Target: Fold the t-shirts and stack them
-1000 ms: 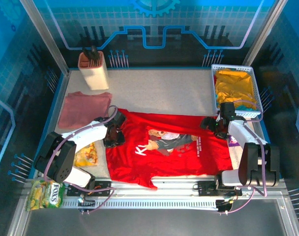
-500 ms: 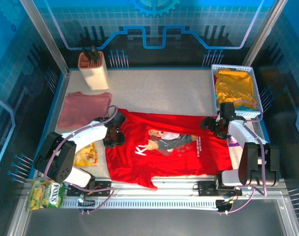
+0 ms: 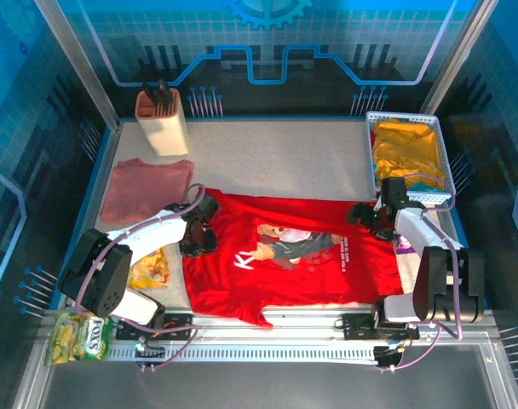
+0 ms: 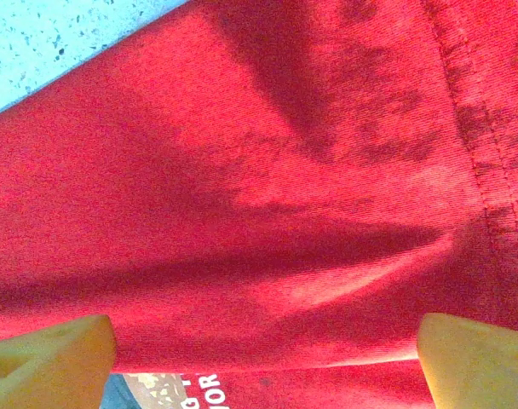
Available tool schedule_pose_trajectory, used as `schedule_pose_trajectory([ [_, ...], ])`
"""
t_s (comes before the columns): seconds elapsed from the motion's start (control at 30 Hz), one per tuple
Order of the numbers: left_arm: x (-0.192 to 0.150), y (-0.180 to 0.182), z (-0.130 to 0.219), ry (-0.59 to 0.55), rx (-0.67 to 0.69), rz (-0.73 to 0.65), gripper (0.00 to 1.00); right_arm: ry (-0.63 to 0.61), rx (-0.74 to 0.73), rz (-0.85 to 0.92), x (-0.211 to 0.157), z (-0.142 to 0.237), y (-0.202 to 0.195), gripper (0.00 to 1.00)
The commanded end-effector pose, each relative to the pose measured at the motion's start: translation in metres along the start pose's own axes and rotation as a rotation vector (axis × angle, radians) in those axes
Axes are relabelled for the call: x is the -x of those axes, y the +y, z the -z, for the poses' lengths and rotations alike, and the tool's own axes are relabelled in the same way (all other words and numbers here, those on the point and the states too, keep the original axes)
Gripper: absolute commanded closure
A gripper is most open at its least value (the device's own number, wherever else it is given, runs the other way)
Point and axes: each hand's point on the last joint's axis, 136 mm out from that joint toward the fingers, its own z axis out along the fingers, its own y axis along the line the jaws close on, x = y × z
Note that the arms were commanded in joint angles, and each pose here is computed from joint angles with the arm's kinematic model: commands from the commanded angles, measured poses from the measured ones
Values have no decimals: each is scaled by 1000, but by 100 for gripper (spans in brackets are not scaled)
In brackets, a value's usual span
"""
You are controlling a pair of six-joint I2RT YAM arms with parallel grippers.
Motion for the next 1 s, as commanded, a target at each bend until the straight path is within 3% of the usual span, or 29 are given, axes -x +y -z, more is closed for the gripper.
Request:
schedule_pose_trajectory([
  [0.0, 0, -5, 13, -6, -13, 0, 71, 12, 16, 21, 0, -1, 6, 8],
  [0.3, 3, -7, 16, -18, -18, 0, 76, 15, 15, 23, -1, -2, 6, 8],
  [0.53, 2, -5, 13, -12, -11, -3, 90, 20, 6, 24, -3, -3, 4, 8],
  [0.6, 1, -5, 13, -8, -9, -6, 100, 19, 8, 25, -2, -3, 4, 8],
  [0.97, -20, 6, 39, -6, -24, 25, 100, 34, -23, 10, -4, -10, -3, 8],
])
